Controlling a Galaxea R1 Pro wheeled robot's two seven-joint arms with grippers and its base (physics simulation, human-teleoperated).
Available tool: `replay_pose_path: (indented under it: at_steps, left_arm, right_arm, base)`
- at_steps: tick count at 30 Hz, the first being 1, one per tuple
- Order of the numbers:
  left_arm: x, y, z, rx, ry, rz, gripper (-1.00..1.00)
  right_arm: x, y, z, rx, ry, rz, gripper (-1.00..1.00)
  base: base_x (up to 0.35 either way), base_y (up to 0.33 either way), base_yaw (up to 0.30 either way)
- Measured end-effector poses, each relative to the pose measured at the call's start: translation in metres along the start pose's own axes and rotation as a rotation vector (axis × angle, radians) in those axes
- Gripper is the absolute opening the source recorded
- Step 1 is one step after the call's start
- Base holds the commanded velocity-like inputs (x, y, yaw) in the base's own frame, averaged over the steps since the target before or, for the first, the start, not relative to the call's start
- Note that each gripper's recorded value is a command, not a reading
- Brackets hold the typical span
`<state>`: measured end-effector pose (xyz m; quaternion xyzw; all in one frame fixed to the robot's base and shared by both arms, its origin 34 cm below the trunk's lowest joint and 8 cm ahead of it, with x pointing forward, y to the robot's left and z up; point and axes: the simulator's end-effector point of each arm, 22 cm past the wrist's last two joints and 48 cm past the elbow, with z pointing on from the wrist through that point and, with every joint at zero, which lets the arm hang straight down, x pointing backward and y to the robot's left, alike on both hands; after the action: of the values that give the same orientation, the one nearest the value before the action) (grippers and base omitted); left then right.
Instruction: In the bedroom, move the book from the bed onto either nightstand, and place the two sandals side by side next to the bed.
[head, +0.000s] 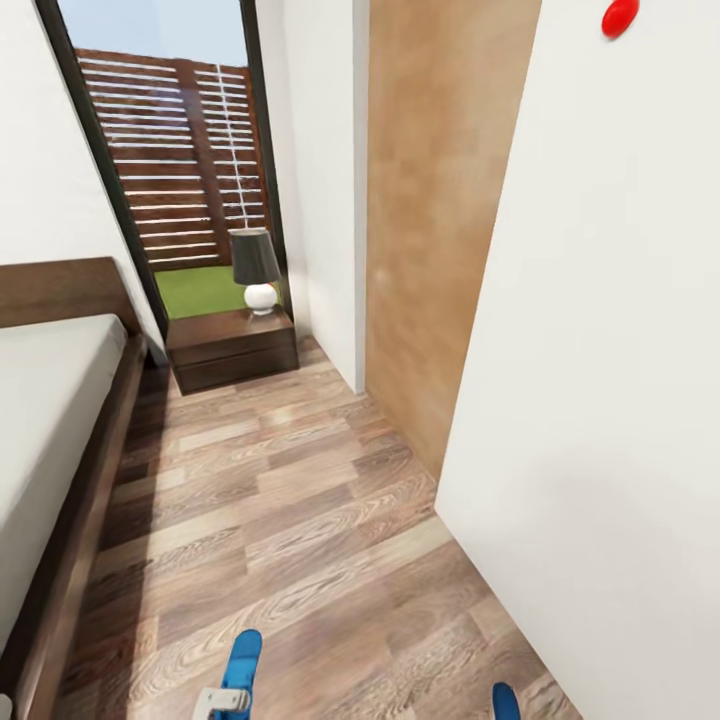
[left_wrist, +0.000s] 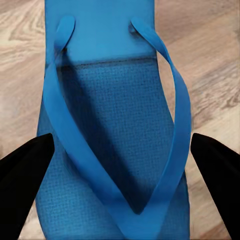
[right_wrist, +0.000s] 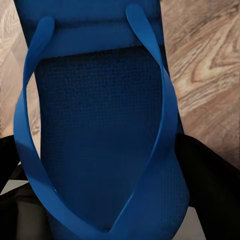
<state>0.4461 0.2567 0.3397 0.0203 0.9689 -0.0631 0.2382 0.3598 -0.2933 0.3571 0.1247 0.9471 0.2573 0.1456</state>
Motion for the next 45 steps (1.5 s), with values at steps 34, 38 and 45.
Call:
replay_pose_path:
  at_steps: [34,38,45]
  left_arm:
    - [0.013,-0.041,0.003,0.084,0.043,0.207,-1.0]
    - [0.013,-0.042,0.003,0.086,0.043,0.207,-1.0]
    - [0.012,-0.042,0.003,0.084,0.041,0.204,-1.0]
  right_arm:
    - [0.001,0.0,0.001,0.001,0.004,-0.003,-1.0]
    - [0.001,0.0,0.001,0.002,0.004,-0.004,-1.0]
    - [0.001,-0.001,0.0,0.004,0.004,-0.003,-1.0]
  base:
    - [0.033,0.0,0.126]
    - [0.148,0.0,0.248]
    - [0.297,0.0,0.129]
